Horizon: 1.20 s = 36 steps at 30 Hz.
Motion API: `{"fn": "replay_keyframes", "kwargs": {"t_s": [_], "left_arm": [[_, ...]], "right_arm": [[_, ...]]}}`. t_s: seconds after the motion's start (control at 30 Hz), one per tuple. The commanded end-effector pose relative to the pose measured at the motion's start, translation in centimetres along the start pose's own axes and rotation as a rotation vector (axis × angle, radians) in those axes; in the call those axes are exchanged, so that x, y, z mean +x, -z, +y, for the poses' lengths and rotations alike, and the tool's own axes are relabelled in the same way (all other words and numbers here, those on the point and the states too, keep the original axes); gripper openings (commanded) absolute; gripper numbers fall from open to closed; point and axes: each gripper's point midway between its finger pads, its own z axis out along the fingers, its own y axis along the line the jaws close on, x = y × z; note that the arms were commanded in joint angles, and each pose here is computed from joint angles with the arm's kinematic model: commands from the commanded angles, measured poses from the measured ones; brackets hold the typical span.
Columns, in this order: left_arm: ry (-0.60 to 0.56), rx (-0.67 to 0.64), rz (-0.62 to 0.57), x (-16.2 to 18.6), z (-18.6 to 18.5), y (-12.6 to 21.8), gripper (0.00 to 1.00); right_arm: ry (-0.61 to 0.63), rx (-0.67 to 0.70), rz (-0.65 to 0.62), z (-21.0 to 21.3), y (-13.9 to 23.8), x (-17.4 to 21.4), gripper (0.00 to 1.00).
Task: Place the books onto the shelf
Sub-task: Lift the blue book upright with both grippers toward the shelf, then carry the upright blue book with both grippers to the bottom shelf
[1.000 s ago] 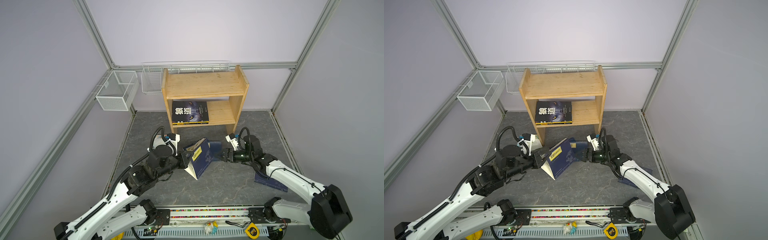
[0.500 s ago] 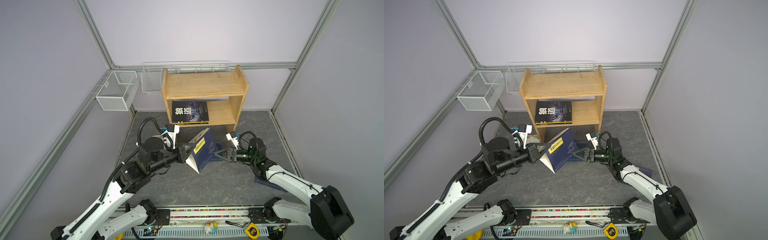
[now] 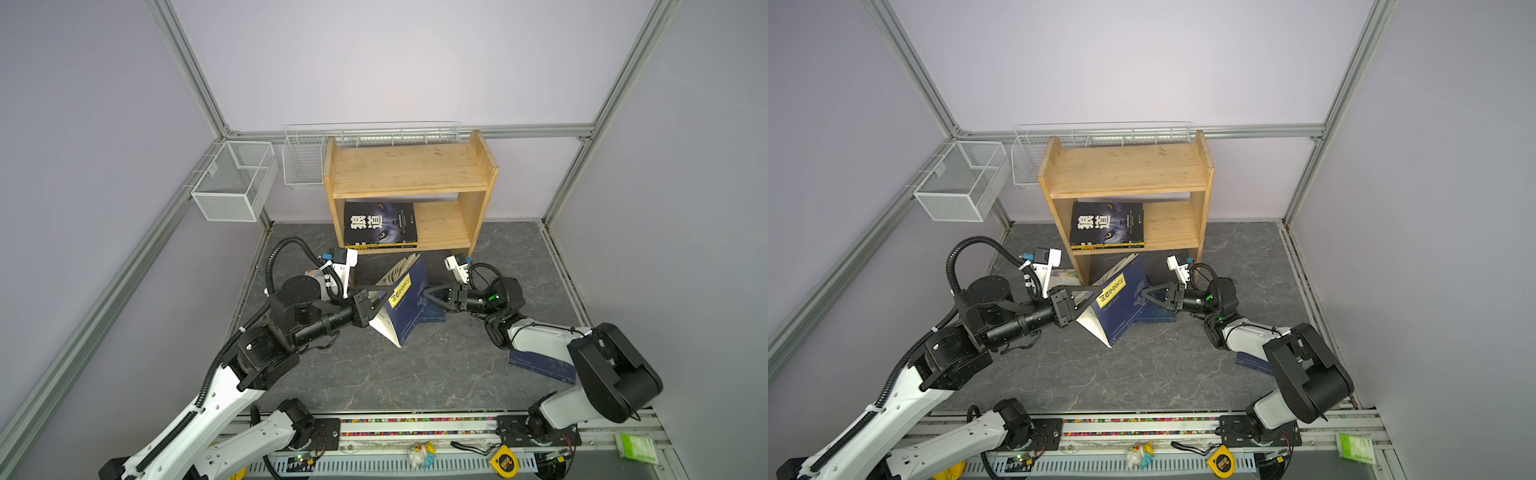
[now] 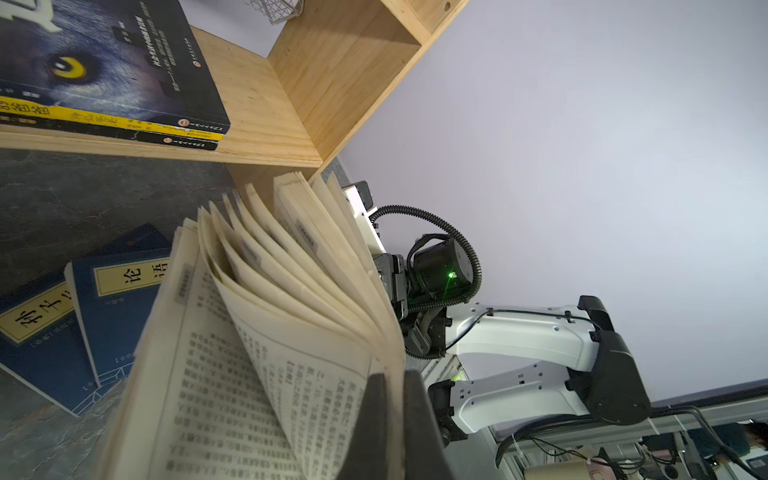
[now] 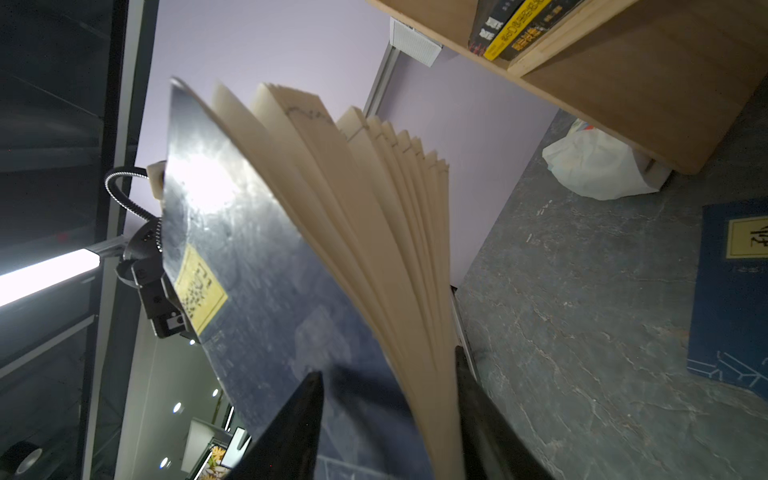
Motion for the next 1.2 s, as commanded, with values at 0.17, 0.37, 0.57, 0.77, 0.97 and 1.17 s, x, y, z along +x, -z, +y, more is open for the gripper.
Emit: {"fn": "replay_keyframes", "kwargs": {"t_s": [0.17,0.37,0.57,0.77,0.97,1.17], "left_arm": [[-0.033,-0.108,-0.049,-0.8,2.1,0.3,0.0],[-0.076,-0.257,-0.073,-1.7,4.5,0.2,0.0],[-0.129,-0.441,-0.148,-3.7,7.0,1.3,0.17],[-0.133,-0.521,-0.236,-4.9,7.7,3.9,0.84],[-0.12,-0.485,-0.265,-4.7,7.4,4.7,0.92],[-0.137,-0.143,-0.214,-3.9,2.0,2.2,0.95]], "right_arm": [[0.06,-0.095,-0.013,3.2,-0.1,-0.6,0.25],[0.053,-0.094,-0.02,3.2,-0.1,-0.7,0.13],[0.074,-0.107,-0.079,4.6,0.7,-2.1,0.07],[0.16,-0.11,-0.137,7.9,1.2,-4.3,0.07],[0.252,0.126,-0.182,9.7,2.3,-5.7,0.07],[0.349,0.429,-0.316,12.3,5.9,-6.8,0.06]]}}
